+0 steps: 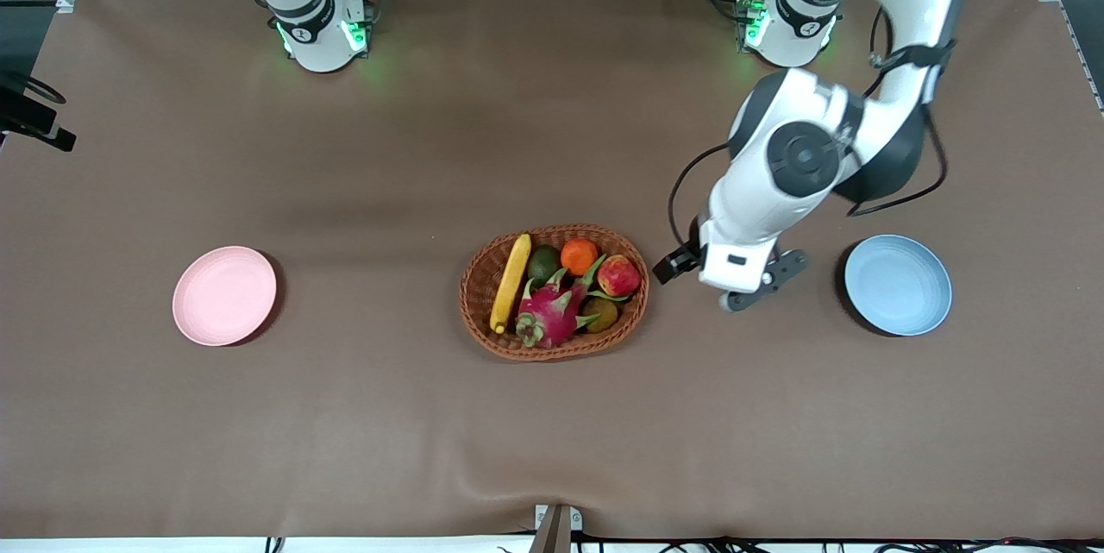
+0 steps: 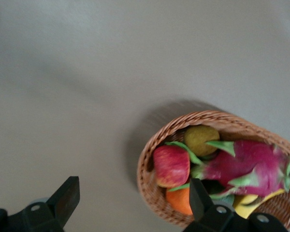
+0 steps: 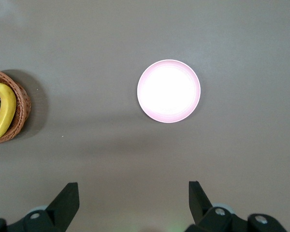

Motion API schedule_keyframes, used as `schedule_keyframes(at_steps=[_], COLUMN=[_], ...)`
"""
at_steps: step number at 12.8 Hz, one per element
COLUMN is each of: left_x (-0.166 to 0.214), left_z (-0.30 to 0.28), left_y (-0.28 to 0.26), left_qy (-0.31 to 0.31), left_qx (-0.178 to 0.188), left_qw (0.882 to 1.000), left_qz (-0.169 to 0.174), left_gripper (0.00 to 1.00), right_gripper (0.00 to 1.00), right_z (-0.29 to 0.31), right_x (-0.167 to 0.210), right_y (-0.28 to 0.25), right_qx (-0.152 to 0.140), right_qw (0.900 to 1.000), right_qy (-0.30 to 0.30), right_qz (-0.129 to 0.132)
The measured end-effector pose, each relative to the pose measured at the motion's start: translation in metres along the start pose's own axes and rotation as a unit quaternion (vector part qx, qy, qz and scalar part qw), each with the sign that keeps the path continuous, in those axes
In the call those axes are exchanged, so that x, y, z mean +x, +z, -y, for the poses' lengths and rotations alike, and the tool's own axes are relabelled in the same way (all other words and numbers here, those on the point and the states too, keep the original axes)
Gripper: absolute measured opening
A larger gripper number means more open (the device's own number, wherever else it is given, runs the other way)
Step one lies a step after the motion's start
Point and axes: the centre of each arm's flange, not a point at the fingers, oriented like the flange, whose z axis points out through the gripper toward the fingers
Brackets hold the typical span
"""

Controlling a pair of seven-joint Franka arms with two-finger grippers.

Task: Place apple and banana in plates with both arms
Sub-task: 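Lower the left gripper and grasp the red apple in the basket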

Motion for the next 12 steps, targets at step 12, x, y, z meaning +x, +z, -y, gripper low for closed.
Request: schedule_keyframes(at_steps=[12], left_x=[-0.044], left_z=[-0.043], left_y=[0.132], left_qy=[-0.046], left_qx=[-0.005], left_qw=[0.999], left_qz=[0.000], left_gripper=[1.00], right_gripper=[1.00], right_z=[-0.022], right_x=[-0.008], right_y=[0.002], right_qx=[0.017], right_qw=[0.999], right_qy=[0.022], right_qz=[0.022])
